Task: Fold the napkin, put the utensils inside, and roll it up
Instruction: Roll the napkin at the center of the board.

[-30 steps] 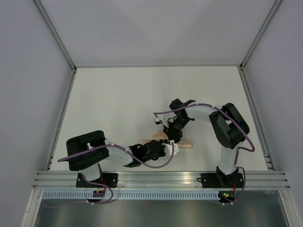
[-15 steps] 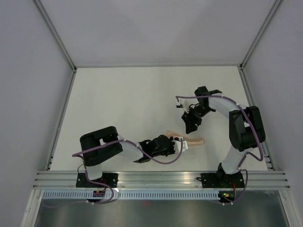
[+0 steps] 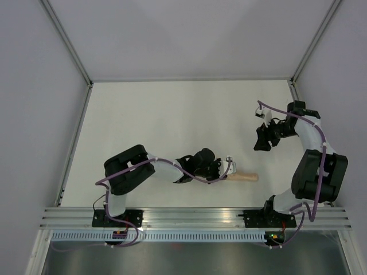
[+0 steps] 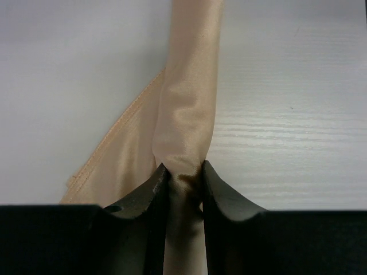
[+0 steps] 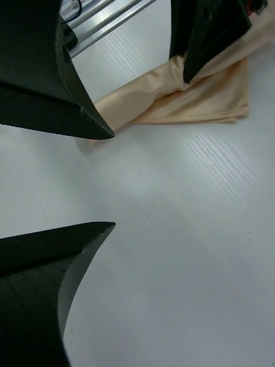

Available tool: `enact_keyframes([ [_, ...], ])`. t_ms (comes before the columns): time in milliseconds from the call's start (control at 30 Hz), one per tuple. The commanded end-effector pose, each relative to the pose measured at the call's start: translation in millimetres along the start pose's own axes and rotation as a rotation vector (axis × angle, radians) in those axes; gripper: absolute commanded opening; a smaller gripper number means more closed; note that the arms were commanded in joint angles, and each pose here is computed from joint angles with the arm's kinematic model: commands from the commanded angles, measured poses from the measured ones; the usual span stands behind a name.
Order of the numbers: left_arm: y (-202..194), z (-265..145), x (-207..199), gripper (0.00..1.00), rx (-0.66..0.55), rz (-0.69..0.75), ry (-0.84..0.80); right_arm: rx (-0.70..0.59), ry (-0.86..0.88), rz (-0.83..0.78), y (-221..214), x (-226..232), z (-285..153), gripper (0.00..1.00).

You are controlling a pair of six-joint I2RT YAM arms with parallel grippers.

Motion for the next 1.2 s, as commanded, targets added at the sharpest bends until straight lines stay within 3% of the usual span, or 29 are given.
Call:
enact_keyframes([
  [0, -24, -8, -26, 0.02, 0.056, -0.161, -0.193, -0.114, 0.02, -0.167, 11, 24, -6, 0.65],
  [133, -31, -11, -28, 0.02, 0.067, -0.227, -0.235, -0.173, -0.002, -0.3, 8, 47, -10, 0.67],
  [367, -45, -10, -32, 0.02, 0.096, -0.324, -0.285, -0.104, -0.041, -0.44, -11, 75, 31, 0.68],
  [1167, -57, -12, -30, 0.02, 0.128, -0.405, -0.313, -0.016, -0.017, -0.53, -38, 96, 82, 0.67],
])
Point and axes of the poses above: each gripper's point midway between its finger pads, its own z axis out along the fingers, its own x axis along the line the jaws close on, y = z × x, the point moved 4 cm from there along -z, back along the fingers, and after that the axes turned 14 degrees about z, right-handed, at the moved point
